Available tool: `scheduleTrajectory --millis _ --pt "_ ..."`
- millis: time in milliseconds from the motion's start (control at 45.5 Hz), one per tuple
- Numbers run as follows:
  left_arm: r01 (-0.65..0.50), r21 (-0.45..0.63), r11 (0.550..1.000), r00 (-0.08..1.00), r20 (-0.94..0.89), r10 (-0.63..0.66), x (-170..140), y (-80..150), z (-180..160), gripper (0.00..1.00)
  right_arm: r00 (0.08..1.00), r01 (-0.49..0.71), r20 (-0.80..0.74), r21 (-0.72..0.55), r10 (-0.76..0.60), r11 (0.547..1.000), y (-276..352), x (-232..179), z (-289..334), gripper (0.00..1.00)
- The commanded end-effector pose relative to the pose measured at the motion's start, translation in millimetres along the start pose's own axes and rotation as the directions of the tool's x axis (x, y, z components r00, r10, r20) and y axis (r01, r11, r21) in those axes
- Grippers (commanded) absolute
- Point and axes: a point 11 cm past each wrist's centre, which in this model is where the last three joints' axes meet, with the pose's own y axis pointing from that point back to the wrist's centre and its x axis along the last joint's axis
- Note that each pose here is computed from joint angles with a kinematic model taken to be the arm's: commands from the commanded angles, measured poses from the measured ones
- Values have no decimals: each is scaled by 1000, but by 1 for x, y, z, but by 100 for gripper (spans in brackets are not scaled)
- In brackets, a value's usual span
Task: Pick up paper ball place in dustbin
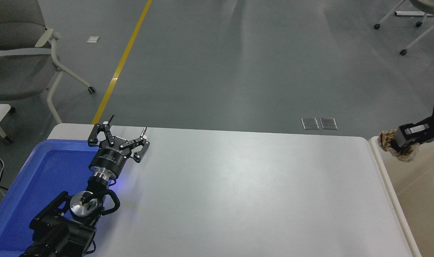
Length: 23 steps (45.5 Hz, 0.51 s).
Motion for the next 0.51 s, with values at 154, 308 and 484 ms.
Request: scheduleTrajectory --millis 154,308,484 --pt "0 -2 1000 1000 0 0 0 0 0 99 994 -27 101 -29 30 999 -20 2 38 0" --pt "0 -2 1000 1000 0 0 0 0 0 99 971 -63 223 -101 84 993 -41 -8 92 0" --pt "0 0 1000 1000 0 0 0 0 0 99 911 -90 378 -208 164 974 -64 -33 163 0"
